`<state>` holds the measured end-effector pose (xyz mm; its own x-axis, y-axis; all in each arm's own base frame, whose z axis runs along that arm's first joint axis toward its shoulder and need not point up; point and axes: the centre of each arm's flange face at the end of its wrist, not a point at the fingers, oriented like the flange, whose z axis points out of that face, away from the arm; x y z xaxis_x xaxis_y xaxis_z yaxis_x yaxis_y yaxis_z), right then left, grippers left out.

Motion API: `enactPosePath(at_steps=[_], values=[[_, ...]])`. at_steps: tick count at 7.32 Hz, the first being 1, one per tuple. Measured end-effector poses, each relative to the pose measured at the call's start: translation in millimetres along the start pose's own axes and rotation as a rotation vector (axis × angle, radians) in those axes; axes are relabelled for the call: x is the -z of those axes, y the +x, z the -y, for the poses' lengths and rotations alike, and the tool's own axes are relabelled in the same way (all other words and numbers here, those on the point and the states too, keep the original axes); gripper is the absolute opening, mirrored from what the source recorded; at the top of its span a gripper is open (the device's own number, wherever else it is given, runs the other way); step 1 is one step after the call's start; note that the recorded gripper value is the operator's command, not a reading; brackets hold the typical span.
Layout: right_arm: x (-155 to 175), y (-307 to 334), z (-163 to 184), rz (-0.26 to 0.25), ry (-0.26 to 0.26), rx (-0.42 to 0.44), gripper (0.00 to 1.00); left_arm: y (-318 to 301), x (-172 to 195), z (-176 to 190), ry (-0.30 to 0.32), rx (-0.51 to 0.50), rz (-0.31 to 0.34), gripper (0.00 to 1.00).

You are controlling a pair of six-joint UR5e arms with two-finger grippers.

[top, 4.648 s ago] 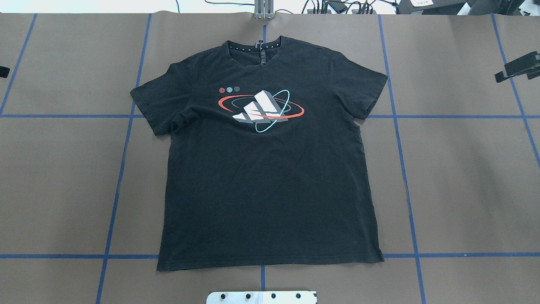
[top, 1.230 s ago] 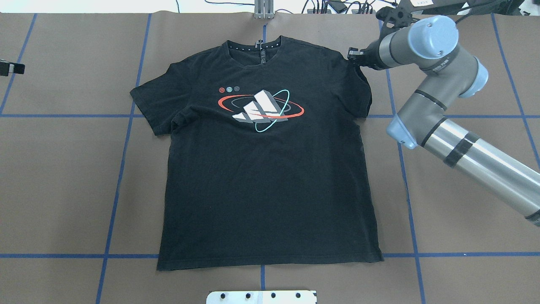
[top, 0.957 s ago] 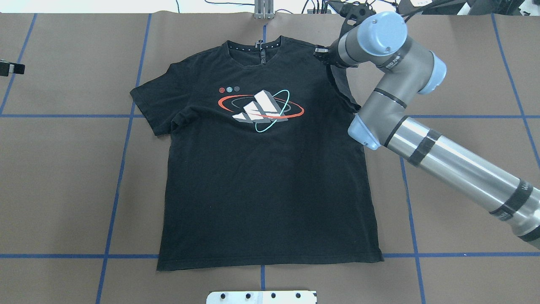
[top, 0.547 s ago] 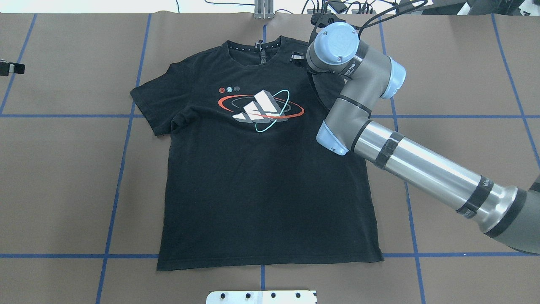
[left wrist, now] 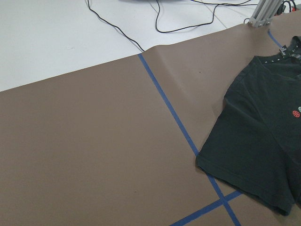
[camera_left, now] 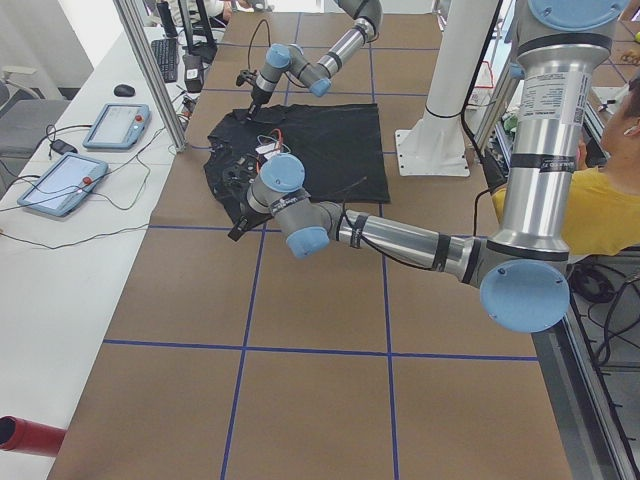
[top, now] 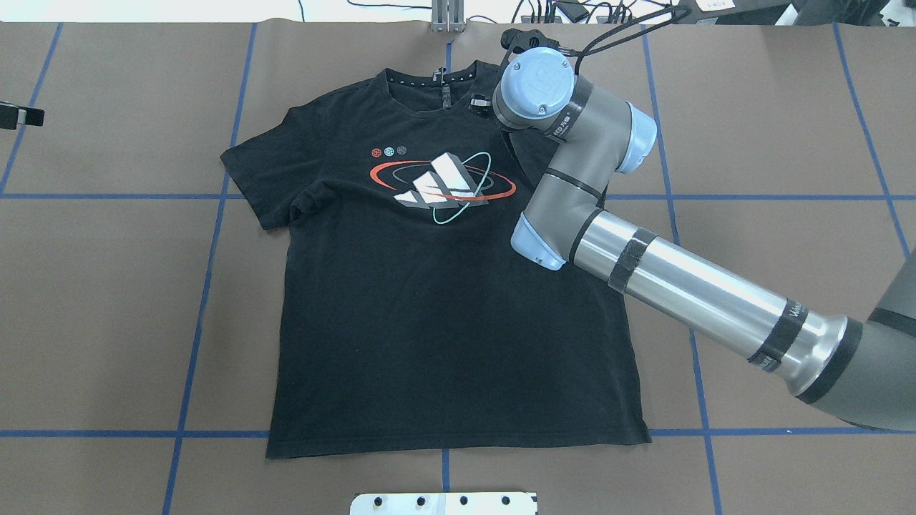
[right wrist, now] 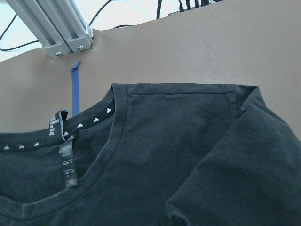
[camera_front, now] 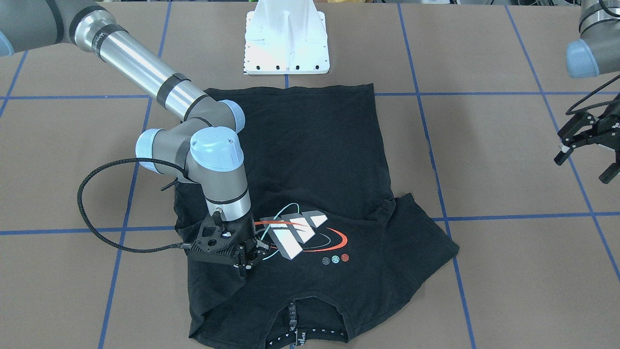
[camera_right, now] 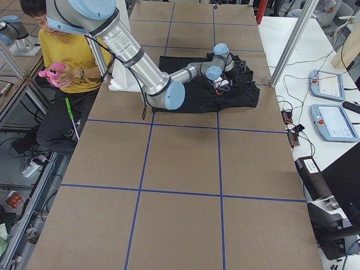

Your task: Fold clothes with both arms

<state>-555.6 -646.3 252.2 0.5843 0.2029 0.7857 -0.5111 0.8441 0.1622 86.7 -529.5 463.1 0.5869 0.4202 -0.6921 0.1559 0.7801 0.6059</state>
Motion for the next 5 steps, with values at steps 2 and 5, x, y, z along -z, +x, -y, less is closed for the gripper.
enactPosePath(at_steps=[2, 5], values=[[-6.8, -8.8, -0.9, -0.015, 0.010, -0.005, 1.00, -0.5, -1.1, -0.7, -0.002, 0.001, -0.001, 1.00], [-6.5, -11.7, 6.5, -0.027, 0.020, -0.002, 1.00, 0.4, -3.4, 0.2, -0.004, 0.002, 0.000, 1.00]])
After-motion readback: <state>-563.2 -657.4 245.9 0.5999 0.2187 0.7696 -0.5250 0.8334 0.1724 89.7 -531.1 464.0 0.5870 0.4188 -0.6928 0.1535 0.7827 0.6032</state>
